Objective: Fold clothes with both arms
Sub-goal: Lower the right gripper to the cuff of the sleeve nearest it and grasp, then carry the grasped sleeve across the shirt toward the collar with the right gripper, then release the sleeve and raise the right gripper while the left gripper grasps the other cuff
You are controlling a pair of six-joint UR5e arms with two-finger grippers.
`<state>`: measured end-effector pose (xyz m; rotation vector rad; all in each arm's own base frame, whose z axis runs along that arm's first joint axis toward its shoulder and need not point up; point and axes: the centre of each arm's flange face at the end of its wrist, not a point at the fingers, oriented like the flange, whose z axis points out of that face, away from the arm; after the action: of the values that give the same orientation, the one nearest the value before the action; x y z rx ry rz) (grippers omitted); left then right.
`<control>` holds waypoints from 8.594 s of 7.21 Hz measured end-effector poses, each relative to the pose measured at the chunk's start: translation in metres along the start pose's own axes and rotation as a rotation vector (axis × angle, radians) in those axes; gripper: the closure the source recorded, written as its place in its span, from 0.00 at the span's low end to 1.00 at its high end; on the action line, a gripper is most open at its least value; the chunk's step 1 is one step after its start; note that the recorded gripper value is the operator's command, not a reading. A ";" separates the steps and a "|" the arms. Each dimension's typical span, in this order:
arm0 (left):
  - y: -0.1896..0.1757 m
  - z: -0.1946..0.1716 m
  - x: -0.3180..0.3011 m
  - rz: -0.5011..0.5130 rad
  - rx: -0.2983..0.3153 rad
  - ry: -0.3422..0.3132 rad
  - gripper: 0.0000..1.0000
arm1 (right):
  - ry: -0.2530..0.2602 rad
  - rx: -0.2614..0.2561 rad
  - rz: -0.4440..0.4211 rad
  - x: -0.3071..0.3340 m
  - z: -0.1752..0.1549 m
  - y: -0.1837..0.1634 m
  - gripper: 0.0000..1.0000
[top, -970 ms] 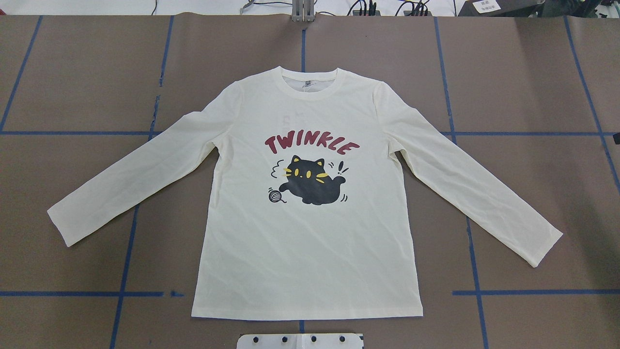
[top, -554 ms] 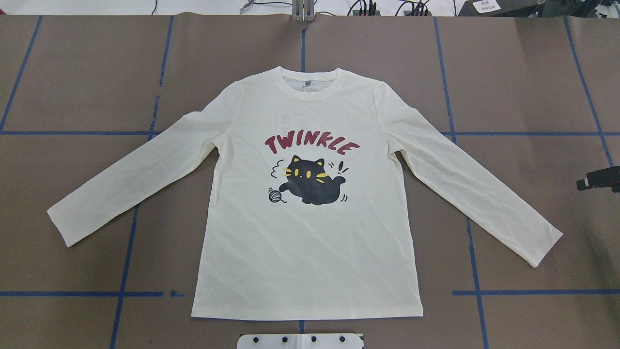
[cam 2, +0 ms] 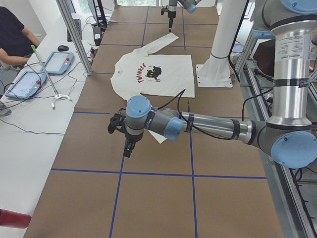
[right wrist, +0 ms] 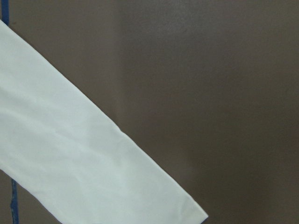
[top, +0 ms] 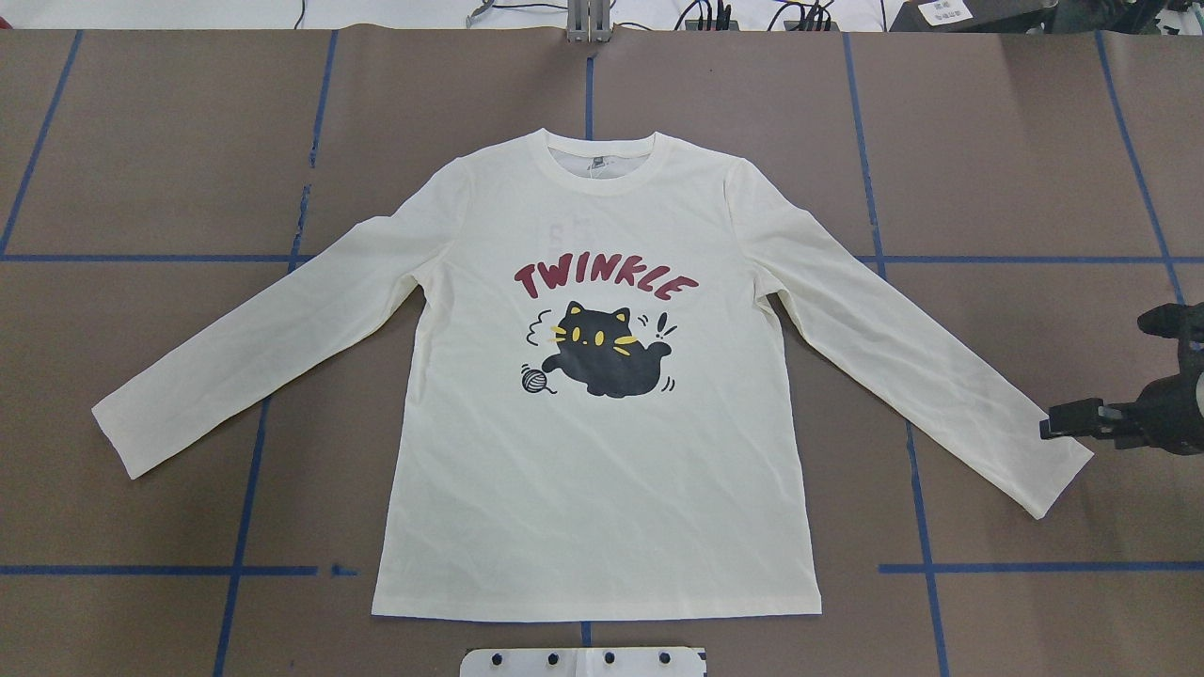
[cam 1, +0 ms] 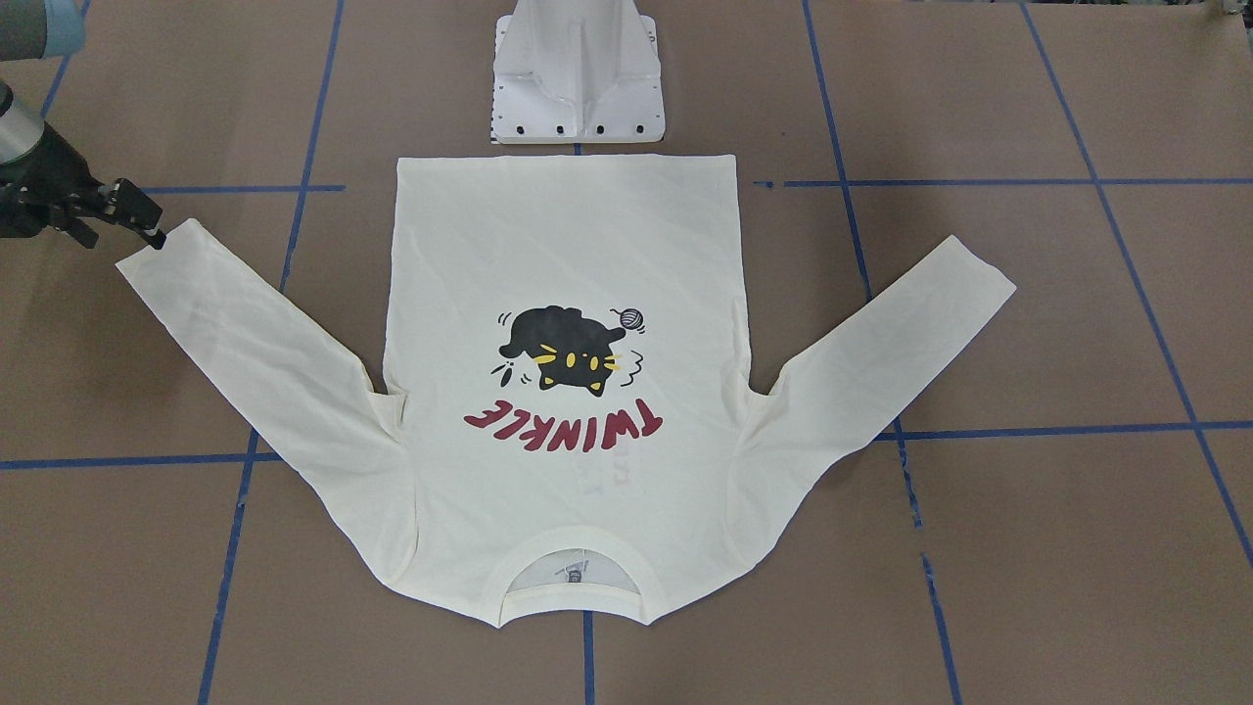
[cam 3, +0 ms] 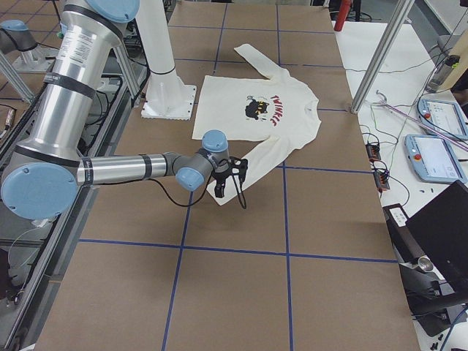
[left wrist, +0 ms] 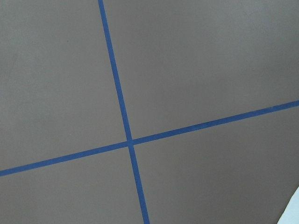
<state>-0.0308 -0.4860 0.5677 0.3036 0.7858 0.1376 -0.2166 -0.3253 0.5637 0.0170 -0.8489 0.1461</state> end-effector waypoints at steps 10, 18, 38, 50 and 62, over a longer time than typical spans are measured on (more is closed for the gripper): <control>-0.002 -0.005 0.008 0.014 0.012 0.041 0.00 | 0.076 -0.051 0.024 0.013 0.042 0.017 0.00; -0.003 -0.010 0.013 0.021 0.023 0.041 0.00 | 0.073 -0.084 0.024 0.010 0.051 0.018 0.73; -0.012 -0.015 0.018 0.026 0.034 0.043 0.00 | -0.230 0.097 0.068 -0.473 -0.051 -0.295 1.00; -0.013 -0.012 0.018 0.024 0.030 0.044 0.00 | -0.424 0.318 -0.076 -0.685 0.009 -0.191 0.00; 0.077 0.146 0.257 -0.585 0.037 0.048 0.00 | 0.087 -0.003 -0.157 -0.320 -0.052 -0.238 0.00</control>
<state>0.2529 -0.3845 0.5168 0.0959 0.8963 -0.4211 -0.3541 -0.5961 0.2998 0.0743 -0.7580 -0.0021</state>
